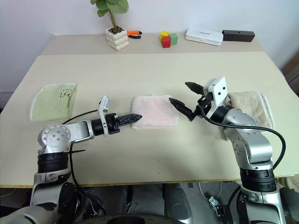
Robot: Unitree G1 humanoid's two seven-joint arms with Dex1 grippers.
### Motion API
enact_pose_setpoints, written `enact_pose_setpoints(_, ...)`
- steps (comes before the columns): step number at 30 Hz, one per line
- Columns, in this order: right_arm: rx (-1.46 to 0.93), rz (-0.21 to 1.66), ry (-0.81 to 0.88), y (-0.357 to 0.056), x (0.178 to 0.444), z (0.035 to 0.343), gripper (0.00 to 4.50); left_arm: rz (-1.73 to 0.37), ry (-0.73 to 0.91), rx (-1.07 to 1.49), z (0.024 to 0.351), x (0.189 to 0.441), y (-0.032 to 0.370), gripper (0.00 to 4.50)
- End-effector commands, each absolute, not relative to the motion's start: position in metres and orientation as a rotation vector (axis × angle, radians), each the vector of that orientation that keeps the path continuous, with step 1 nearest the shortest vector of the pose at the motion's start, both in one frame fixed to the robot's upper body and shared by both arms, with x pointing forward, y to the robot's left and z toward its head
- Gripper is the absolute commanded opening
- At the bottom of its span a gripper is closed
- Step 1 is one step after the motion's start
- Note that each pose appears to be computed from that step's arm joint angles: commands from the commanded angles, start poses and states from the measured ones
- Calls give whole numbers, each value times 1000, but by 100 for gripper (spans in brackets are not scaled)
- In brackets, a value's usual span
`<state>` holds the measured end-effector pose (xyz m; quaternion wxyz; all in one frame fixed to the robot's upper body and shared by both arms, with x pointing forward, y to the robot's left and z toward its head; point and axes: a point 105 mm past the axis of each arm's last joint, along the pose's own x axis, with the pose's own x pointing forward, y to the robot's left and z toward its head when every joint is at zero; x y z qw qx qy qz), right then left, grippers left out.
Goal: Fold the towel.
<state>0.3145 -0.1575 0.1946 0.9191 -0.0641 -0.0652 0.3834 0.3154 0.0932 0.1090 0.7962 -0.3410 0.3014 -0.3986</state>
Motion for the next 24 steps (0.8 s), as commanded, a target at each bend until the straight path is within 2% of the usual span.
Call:
enact_pose_setpoints(1, -177, 775, -189, -159, 311, 210, 445, -815, 690, -803, 101, 318, 94, 450)
enact_pose_setpoints(5, -188, 767, -191, -156, 313, 207, 445, -844, 718, -862, 96, 319, 71, 450)
enact_pose_setpoints(8, -192, 760, -203, -153, 314, 209, 450, -895, 752, -860, 93, 311, 45, 366)
enact_pose_setpoints(9, -192, 759, -206, -153, 314, 209, 450, -902, 757, -860, 92, 310, 41, 323)
enact_pose_setpoints(11, -195, 758, -209, -153, 314, 210, 450, -912, 762, -876, 92, 309, 34, 209)
enact_pose_setpoints(15, -198, 749, -216, -153, 313, 212, 450, -926, 777, -900, 90, 307, 21, 22)
enact_pose_setpoints(16, -198, 748, -216, -153, 312, 212, 450, -930, 773, -909, 92, 308, 19, 6)
enact_pose_setpoints(24, -214, 782, -155, -170, 302, 204, 450, -829, 657, -905, 103, 332, 28, 6)
